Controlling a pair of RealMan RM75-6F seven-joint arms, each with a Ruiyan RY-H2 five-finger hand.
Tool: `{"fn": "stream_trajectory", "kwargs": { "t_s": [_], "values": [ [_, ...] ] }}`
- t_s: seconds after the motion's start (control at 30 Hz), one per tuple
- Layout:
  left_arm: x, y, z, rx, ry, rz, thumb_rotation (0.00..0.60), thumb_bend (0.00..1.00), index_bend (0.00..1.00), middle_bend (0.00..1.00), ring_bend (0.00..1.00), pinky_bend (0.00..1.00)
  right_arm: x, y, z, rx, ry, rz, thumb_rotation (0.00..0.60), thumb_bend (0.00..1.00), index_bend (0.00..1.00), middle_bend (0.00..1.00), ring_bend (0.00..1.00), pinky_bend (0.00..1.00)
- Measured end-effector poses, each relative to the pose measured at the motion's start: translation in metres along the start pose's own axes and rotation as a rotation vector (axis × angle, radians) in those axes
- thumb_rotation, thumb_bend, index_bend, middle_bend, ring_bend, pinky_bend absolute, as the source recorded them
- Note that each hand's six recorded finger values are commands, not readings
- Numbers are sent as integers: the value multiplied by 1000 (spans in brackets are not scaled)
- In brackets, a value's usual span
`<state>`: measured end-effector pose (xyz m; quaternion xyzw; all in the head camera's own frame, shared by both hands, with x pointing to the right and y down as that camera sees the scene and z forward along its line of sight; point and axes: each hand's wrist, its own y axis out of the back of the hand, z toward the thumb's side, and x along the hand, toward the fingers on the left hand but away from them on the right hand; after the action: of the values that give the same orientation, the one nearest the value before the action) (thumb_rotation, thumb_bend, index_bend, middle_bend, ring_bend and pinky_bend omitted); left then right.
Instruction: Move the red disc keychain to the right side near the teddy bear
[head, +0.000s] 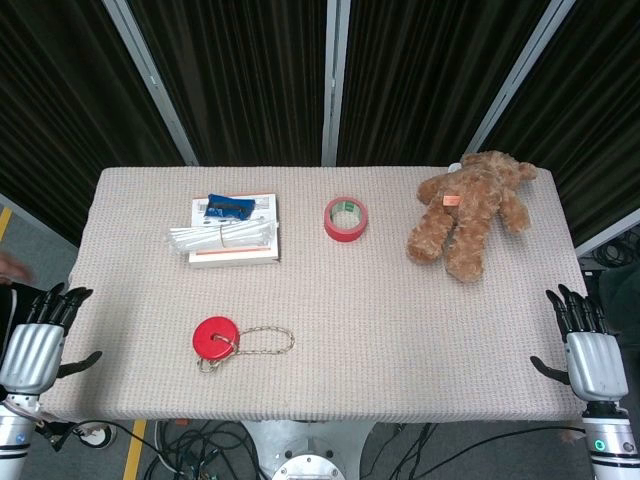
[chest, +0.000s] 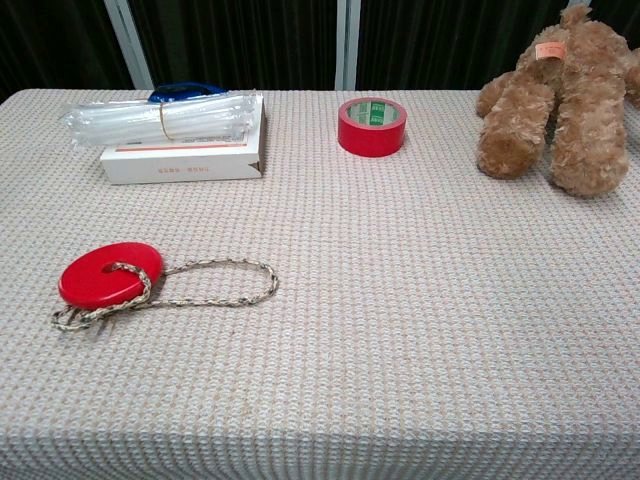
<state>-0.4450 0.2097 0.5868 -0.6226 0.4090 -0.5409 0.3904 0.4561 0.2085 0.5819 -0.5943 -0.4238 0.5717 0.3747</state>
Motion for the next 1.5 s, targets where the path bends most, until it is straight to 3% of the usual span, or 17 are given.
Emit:
{"fn": "stream_trajectory", "kwargs": {
  "t_s": [0.33, 0.53, 0.83, 1.2, 1.4, 1.5],
  "values": [
    [-1, 0, -3, -2, 7, 2, 600, 15, 145, 142, 24, 121, -5, -2, 12, 6, 36, 11, 600, 0, 0, 0, 0, 0],
    [-1, -2, -2, -4, 1, -3, 600, 16, 145, 142, 24, 121, -17, -4, 42, 16, 134, 35, 600, 0, 0, 0, 0, 0],
    [-1, -4, -5, -8, 6, 4, 600, 15, 145, 142, 24, 121, -50, -11, 126, 36, 376, 100, 600, 8, 0, 0, 0, 0],
    [-4, -3, -16, -14, 33, 6, 600, 15, 147, 142, 24, 121, -62, -44, 276, 16, 719, 271, 600, 14, 0, 26, 0, 0],
    [-6, -3, -22, -22, 50, 5, 600, 16, 147, 142, 24, 121, -61, -67, 332, -7, 810, 302, 600, 72, 0, 168, 0, 0],
    [-6, -4, -26, -18, 57, 4, 600, 15, 147, 142, 24, 121, -65, -82, 353, 3, 847, 322, 600, 74, 0, 189, 0, 0]
  ]
}}
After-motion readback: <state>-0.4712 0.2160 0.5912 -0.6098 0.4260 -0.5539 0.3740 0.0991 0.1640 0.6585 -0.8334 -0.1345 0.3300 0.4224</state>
